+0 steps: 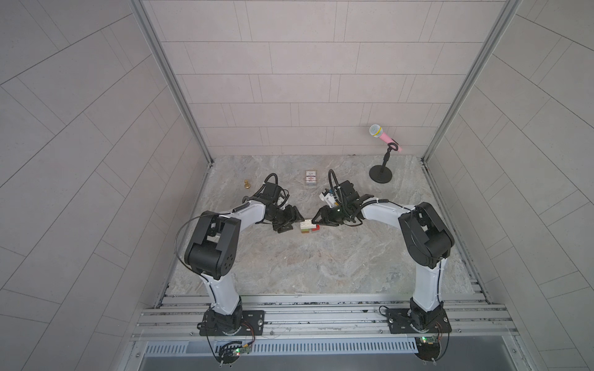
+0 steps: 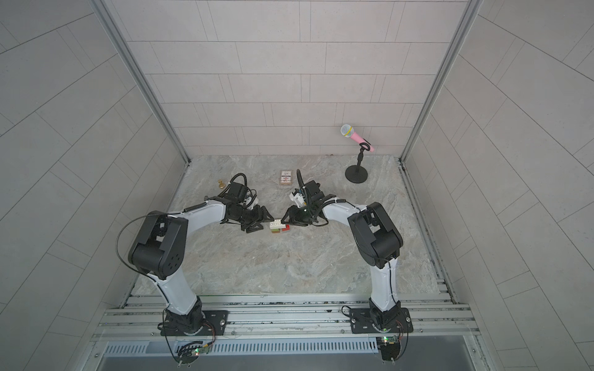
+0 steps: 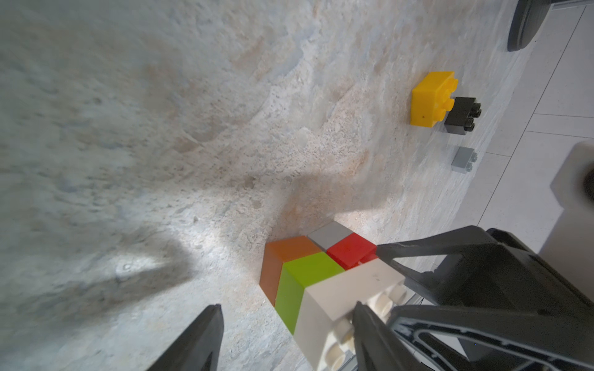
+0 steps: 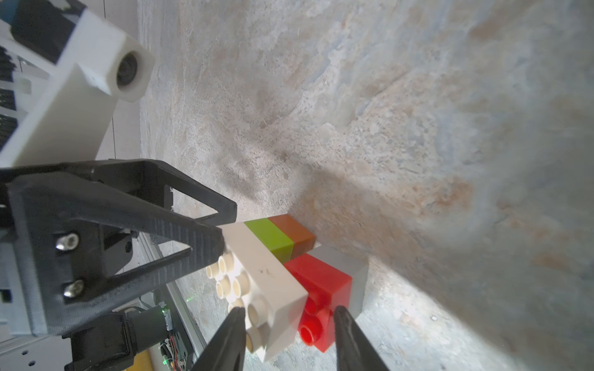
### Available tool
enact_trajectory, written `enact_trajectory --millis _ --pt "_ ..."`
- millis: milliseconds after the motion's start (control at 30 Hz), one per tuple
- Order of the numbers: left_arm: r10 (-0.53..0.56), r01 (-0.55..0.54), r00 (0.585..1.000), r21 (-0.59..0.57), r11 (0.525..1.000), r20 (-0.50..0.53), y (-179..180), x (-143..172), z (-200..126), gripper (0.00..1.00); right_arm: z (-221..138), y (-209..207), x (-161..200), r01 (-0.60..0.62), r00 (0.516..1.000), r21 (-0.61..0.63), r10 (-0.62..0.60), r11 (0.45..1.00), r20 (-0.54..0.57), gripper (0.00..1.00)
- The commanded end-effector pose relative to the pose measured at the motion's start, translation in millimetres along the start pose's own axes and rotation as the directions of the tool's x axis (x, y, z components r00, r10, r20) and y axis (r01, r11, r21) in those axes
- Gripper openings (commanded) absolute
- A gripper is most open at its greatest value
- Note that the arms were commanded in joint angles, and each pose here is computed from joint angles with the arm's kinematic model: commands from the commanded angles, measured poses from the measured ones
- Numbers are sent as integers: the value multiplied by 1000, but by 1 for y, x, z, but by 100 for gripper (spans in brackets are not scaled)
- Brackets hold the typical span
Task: Assemble the letter h with lego
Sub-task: Assemble the lego brick with the lego brick.
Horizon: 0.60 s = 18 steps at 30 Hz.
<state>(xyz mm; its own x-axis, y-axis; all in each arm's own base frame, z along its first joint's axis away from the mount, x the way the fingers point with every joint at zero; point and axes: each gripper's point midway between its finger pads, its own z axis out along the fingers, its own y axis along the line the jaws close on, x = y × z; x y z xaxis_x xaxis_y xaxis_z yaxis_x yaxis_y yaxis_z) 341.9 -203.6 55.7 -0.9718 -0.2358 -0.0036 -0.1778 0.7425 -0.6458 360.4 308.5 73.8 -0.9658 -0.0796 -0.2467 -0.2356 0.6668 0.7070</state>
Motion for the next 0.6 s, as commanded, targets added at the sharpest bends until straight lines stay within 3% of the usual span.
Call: enact_trajectory --millis 0,567 --pt "-6 5 1000 -33 999 -23 8 15 -3 68 11 -8 14 12 998 31 -11 999 -55 49" --pt "-70 70 997 -3 998 29 7 26 -2 65 23 -32 23 -7 995 82 16 997 -100 53"
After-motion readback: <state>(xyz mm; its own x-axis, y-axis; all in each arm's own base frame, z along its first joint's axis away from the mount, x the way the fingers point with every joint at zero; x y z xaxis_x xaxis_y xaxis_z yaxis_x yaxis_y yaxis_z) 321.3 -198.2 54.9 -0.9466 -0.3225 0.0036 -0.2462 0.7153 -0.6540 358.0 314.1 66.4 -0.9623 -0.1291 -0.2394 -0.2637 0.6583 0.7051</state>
